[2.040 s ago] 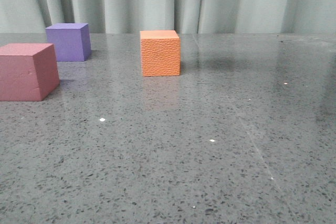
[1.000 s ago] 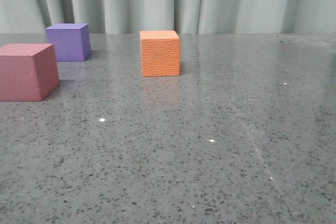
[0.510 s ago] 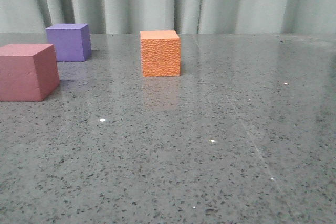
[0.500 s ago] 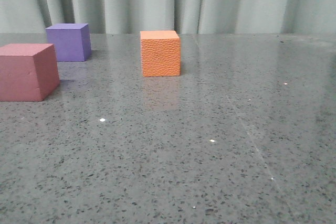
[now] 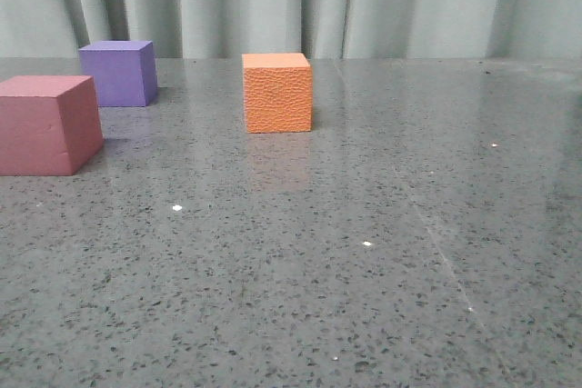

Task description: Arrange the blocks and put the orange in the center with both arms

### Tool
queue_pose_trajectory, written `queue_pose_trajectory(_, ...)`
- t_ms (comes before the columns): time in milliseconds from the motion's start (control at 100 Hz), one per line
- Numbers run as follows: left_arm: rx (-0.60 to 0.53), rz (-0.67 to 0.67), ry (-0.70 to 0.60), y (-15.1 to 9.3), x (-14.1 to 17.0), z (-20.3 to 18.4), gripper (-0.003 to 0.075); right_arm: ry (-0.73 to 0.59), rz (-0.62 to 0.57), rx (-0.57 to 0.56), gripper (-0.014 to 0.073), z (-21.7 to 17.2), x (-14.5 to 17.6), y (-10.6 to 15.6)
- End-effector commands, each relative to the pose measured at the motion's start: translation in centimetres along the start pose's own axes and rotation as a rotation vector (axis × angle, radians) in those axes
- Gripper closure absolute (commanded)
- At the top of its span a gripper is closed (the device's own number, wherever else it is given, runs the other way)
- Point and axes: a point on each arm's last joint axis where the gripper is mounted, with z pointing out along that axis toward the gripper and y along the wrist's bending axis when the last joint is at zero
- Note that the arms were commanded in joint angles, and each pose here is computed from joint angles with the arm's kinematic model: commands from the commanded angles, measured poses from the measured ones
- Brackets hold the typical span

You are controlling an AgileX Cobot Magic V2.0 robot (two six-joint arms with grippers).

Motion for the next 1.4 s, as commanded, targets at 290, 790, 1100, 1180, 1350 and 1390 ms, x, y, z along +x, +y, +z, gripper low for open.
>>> queue_pose_trajectory(290, 0.017, -0.003, -0.051, -0.2, 1.0, -0.1, 0.0739, -0.281, 0.155, -0.056, 0.0661, -0.3, 7.2, -0.3)
queue_pose_trajectory(790, 0.017, -0.003, -0.051, -0.2, 1.0, -0.1, 0.0739, -0.432, 0.147, -0.008, 0.0661, 2.3, 10.4, -0.1)
queue_pose_trajectory(1100, 0.017, -0.003, -0.051, -0.2, 1.0, -0.1, 0.0739, -0.431, 0.139, -0.006, 0.0661, 2.3, 10.5, -0.1)
queue_pose_trajectory(1180, 0.017, -0.003, -0.051, -0.2, 1.0, -0.1, 0.0739, -0.431, 0.139, -0.006, 0.0661, 2.3, 10.5, -0.1)
queue_pose_trajectory(1350, 0.017, -0.003, -0.051, -0.2, 1.0, -0.1, 0.0739, -0.431, 0.139, -0.006, 0.0661, 2.3, 10.5, -0.1)
queue_pose_trajectory(1390, 0.017, -0.003, -0.051, -0.2, 1.0, -0.1, 0.0739, -0.431, 0.139, -0.006, 0.0661, 2.3, 10.5, -0.1)
